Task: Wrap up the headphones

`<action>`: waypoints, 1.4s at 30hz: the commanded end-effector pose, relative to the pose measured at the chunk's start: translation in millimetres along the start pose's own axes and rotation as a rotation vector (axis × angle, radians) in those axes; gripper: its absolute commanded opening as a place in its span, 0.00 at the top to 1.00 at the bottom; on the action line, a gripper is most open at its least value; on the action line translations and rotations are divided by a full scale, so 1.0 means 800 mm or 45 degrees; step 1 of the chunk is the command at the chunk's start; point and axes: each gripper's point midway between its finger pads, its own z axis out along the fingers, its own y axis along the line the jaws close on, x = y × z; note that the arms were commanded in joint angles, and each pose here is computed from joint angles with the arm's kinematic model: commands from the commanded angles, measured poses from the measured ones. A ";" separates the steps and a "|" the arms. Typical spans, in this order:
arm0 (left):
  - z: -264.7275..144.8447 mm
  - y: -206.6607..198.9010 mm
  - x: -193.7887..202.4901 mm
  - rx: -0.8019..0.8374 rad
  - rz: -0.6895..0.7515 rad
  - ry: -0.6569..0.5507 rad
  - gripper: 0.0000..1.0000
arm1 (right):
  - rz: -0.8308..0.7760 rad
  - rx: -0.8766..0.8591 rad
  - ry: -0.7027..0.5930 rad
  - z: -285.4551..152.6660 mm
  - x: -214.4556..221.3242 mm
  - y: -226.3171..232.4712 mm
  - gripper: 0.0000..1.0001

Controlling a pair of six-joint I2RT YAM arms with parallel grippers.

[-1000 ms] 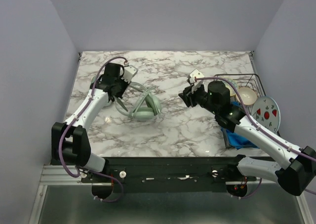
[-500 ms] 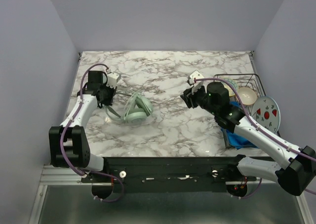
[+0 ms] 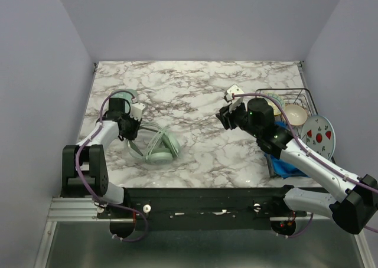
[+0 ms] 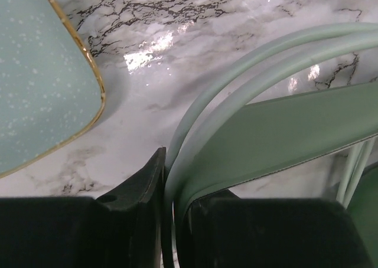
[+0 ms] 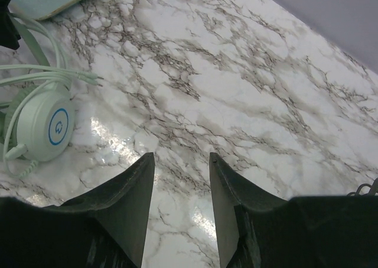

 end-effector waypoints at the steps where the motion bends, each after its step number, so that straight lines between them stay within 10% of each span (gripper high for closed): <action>1: 0.016 0.000 -0.015 0.046 0.034 -0.061 0.73 | -0.016 0.002 0.016 -0.004 0.005 0.000 0.49; 14: -0.007 0.012 -0.034 -0.053 0.051 -0.145 0.26 | -0.023 -0.001 0.029 -0.001 0.006 0.000 0.49; 23: -0.052 0.054 -0.069 -0.298 -0.025 -0.232 0.19 | -0.009 -0.011 0.020 -0.005 0.002 0.002 0.49; 29: -0.125 0.114 -0.088 -0.611 -0.199 -0.364 0.01 | 0.104 0.248 0.094 -0.013 0.015 -0.039 0.41; 42: -0.196 0.194 -0.037 -1.033 -0.581 -0.455 0.01 | 0.442 0.804 0.051 -0.091 0.055 -0.161 0.19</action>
